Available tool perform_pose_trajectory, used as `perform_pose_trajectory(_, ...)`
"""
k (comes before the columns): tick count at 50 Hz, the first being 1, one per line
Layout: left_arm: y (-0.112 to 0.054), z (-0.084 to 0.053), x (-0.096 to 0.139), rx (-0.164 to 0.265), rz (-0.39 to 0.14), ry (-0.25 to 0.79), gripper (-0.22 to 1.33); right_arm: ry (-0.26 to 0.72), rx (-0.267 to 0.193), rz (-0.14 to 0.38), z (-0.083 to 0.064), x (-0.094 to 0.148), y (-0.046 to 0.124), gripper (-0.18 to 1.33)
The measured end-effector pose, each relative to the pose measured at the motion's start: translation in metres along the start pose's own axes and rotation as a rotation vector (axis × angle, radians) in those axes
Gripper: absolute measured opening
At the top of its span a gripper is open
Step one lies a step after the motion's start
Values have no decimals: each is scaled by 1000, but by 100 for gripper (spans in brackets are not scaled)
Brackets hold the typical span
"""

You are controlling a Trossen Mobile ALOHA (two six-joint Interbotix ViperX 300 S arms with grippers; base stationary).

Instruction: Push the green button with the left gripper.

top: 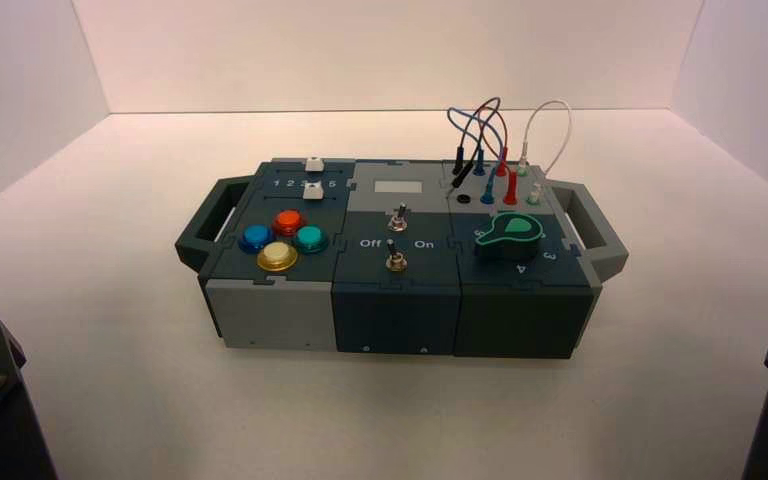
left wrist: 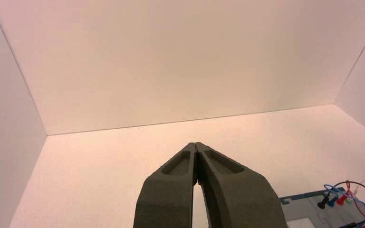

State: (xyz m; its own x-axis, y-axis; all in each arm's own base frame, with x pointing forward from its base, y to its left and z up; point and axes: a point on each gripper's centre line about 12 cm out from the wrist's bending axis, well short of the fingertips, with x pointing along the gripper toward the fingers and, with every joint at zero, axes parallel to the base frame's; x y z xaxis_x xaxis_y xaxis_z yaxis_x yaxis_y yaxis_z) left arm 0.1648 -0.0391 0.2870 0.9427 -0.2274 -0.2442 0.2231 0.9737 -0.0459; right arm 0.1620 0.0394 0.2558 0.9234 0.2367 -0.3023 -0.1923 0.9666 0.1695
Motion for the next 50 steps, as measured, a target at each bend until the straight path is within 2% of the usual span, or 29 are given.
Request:
perform_pose_trajectory(21, 0, -2, 1, 1, 1, 11, -16, 2, -1, 3, 0, 0, 0, -14)
perform_pose_trajectory(31, 0, -15, 12, 0, 0, 127, -16, 43, -5, 13, -5, 6, 2, -14)
perform_pose_trajectory(41, -17, -26, 29, 30, -78, 291, -16, 120, -8, 19, -11, 14, 5, -14)
perform_pose_trajectory(42, -22, -28, 32, 40, -99, 318, -17, 133, -8, 23, -12, 15, 6, -14)
perform_pose_trajectory(50, -40, -39, 40, 82, -176, 404, -16, 216, -17, 38, -15, 25, 11, -14)
